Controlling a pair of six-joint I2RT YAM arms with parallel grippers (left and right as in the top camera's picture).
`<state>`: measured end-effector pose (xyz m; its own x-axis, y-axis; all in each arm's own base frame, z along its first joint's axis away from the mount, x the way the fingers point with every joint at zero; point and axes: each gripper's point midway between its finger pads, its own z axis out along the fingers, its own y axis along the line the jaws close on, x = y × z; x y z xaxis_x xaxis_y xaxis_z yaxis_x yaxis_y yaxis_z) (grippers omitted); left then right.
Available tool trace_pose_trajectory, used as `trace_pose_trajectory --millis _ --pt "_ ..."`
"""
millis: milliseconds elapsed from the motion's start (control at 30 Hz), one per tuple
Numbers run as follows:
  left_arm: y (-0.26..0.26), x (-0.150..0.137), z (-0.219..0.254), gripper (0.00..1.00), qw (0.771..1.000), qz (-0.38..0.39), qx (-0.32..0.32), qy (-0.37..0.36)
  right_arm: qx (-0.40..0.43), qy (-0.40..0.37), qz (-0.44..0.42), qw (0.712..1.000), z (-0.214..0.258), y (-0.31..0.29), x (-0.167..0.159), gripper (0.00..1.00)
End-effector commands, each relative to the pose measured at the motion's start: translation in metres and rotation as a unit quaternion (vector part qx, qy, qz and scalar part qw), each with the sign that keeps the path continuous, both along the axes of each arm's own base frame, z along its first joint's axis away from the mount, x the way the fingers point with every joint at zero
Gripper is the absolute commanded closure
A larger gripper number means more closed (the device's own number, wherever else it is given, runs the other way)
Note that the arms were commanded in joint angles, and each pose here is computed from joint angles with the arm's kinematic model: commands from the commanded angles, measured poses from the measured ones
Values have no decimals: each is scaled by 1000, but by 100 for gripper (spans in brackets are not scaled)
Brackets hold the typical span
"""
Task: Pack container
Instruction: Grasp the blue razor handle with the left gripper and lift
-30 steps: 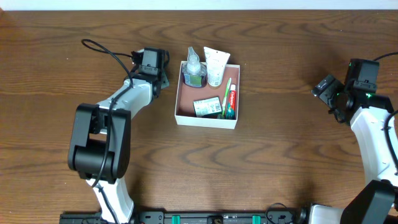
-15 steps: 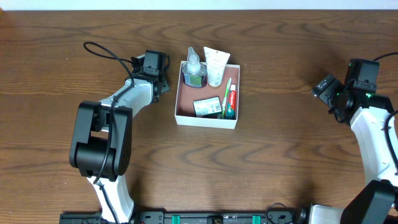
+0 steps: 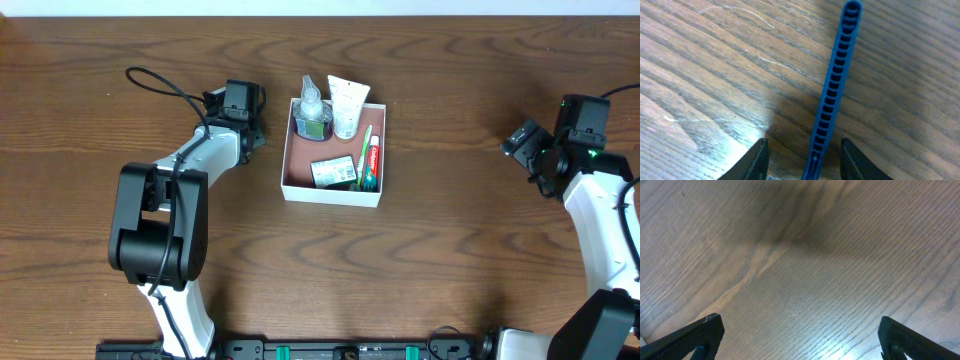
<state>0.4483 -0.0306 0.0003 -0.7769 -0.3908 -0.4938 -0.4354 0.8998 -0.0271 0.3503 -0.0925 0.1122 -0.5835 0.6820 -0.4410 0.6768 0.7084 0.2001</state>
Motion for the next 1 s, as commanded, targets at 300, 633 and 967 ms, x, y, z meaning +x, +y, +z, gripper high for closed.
trace_pose_trajectory --millis 300,633,967 --pt "2 0 -2 80 1000 1 3 3 -1 1 -9 1000 0 -4 -1 1" --pt "1 8 49 80 999 -23 8 -47 -1 1 -9 1000 0 -4 -1 1" --pt "0 -10 121 80 996 -28 -4 -88 -1 1 -9 1000 0 -4 -1 1"
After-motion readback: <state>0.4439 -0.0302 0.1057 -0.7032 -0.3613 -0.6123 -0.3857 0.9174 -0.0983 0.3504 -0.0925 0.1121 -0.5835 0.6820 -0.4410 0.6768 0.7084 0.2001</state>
